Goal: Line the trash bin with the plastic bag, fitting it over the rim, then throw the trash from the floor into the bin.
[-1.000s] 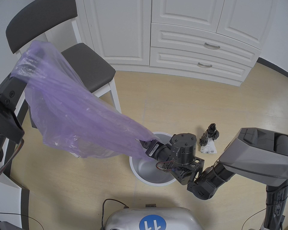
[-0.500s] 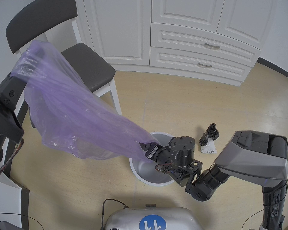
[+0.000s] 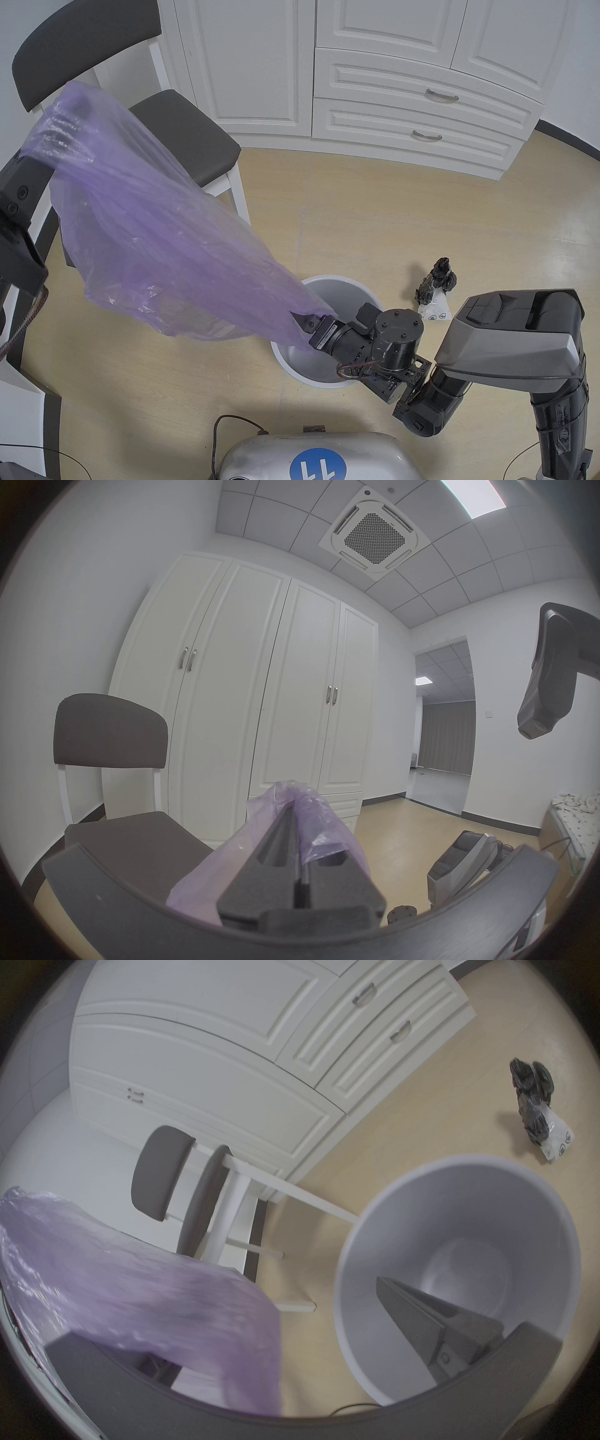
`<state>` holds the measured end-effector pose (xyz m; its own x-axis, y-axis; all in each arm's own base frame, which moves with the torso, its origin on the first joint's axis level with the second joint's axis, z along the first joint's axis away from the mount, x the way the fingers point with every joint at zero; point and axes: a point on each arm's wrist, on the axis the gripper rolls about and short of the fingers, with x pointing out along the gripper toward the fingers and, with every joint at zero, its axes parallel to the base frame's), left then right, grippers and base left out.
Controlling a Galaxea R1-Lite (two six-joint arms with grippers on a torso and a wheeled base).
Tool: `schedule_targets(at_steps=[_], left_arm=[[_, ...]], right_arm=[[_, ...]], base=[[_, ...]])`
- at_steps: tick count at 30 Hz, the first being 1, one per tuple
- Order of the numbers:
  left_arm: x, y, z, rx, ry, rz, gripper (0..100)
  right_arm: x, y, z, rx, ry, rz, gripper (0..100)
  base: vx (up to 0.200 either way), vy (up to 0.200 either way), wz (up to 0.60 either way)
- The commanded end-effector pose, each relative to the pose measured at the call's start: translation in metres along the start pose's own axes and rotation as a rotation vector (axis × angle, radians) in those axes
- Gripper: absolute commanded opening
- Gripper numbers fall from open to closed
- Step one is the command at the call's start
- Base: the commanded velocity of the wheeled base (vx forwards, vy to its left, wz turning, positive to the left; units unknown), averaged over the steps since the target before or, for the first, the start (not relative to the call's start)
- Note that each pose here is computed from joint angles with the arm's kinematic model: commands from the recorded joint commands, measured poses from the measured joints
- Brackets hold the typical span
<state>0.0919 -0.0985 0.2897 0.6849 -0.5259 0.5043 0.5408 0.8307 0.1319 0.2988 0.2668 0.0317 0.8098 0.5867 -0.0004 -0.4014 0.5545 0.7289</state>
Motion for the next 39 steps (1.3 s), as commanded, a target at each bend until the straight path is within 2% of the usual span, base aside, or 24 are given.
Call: schedule_targets(at_steps=[1,19,25,26,39], left_arm=[[0.0,0.0,0.0,0.0,0.0,0.0,0],[0.0,0.0,0.0,-0.019,0.001,0.005,0],[0.0,0.0,0.0,-0.019,0.001,0.005,0],[0.0,0.0,0.0,-0.019,0.001,0.005,0],[0.0,0.0,-0.001,-0.019,0.005,0.002,0]], right_arm=[[-0.007,-0.015,-0.007,-0.003,0.05,-0.022,100],[-0.011,-0.022,-0.01,-0.005,0.078,-0.038,100],[-0.011,-0.013,-0.007,-0.012,0.067,-0.016,100],[-0.012,-0.011,-0.007,-0.013,0.065,-0.014,0],[-0.014,0.0,-0.008,-0.02,0.064,0.009,0]], base=[[0.0,0.0,0.0],[0.0,0.0,0.0],[0.0,0.0,0.0],[0.0,0.0,0.0],[0.0,0.0,0.0]])
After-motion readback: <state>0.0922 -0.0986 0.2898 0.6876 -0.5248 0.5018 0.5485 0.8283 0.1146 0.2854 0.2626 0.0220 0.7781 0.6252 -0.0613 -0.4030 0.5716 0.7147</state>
